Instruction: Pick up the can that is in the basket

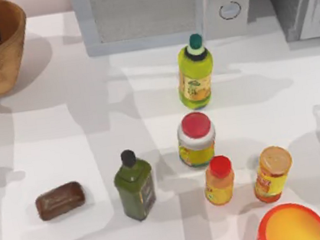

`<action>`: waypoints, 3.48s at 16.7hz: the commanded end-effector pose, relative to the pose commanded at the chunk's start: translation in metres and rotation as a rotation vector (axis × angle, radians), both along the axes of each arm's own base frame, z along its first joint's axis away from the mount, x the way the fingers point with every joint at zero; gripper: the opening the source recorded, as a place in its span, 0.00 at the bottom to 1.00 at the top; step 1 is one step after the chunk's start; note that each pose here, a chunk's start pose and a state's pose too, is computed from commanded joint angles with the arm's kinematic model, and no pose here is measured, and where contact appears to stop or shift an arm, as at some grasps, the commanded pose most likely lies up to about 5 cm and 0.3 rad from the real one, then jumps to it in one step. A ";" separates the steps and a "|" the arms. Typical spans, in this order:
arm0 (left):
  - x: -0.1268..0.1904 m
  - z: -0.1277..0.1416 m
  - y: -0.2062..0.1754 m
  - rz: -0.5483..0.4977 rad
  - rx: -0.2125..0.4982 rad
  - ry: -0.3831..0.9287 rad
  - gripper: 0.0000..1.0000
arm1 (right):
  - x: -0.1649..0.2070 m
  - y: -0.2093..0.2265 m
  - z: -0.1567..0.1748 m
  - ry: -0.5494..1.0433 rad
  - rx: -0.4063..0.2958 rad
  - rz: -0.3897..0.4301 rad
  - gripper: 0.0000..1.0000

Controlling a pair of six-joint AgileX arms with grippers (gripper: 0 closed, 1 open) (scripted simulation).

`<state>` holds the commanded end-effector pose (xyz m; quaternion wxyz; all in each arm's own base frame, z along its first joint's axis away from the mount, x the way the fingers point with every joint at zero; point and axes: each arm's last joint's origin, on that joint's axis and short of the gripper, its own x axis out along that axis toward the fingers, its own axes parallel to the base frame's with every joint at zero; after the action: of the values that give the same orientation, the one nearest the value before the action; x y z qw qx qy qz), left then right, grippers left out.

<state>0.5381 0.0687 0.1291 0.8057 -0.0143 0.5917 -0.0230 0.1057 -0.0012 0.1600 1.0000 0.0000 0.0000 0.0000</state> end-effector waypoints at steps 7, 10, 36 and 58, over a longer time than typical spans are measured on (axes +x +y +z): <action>0.000 0.000 0.000 0.000 0.000 0.000 0.00 | 0.000 0.000 0.000 0.000 0.000 0.000 1.00; 0.000 0.000 0.000 0.000 0.000 0.000 0.00 | 0.000 0.000 0.000 0.000 0.000 0.000 1.00; -0.415 0.102 -0.070 0.040 0.105 -1.052 0.00 | 0.000 0.000 0.000 0.000 0.000 0.000 1.00; -0.411 0.064 -0.073 -0.074 -0.062 -1.232 0.00 | 0.000 0.000 0.000 0.000 0.000 0.000 1.00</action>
<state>0.1274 -0.0046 0.1935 0.9973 -0.0015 0.0166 -0.0721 0.1057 -0.0012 0.1600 1.0000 0.0000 0.0000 0.0000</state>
